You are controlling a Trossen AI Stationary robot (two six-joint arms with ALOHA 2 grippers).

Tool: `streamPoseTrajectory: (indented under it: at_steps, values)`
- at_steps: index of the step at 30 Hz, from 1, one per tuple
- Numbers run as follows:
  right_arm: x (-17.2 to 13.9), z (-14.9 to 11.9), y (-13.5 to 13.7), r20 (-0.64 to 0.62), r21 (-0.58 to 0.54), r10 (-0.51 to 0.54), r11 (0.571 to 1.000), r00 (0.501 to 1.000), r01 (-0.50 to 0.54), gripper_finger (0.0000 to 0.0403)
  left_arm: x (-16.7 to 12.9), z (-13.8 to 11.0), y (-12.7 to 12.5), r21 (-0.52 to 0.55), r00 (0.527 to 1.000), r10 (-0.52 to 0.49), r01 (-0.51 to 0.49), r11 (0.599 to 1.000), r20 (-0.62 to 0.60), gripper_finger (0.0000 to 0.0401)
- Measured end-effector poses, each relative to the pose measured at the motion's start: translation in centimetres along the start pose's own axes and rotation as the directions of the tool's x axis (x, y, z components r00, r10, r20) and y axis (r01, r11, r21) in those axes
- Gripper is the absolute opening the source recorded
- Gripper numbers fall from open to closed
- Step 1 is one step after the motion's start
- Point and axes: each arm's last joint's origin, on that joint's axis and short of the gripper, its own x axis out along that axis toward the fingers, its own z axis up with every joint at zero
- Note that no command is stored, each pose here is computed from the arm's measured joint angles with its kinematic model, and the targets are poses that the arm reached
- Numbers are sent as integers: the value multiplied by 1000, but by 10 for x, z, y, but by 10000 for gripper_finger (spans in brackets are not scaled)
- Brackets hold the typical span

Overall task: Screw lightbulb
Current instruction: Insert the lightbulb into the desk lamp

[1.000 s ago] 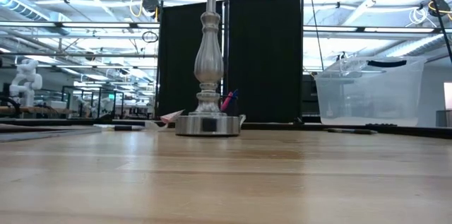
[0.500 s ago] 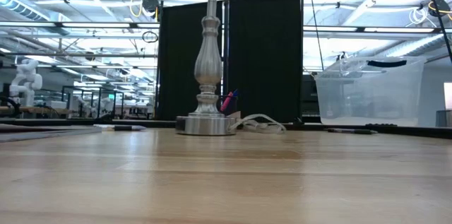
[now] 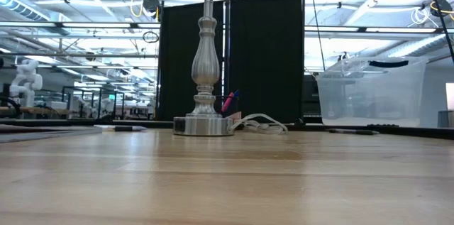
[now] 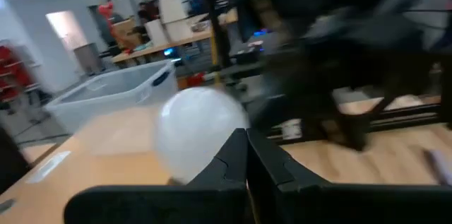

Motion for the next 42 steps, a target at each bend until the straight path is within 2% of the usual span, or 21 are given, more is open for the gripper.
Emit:
streamPoseTrajectory:
  at_steps: [6,16,26,37,42]
  values:
    - [24,-17,-11,-37,-19,-5,1000,999,4,0,7,0,-11,8,998,-65,65,998,-1,0]
    - [44,-26,-32,42,-18,-68,997,997,69,0,15,-6,-10,-3,998,-52,52,999,-39,0]
    - [37,-19,-28,85,-26,-49,998,995,52,0,16,-11,-2,-9,997,11,-12,1000,-71,0]
    - [24,-11,-21,64,-44,-48,998,997,51,0,13,-14,7,-13,995,39,-40,999,-92,0]
    - [20,-9,-15,73,-33,-8,999,997,10,0,13,-15,9,-12,993,60,-62,998,-100,0]
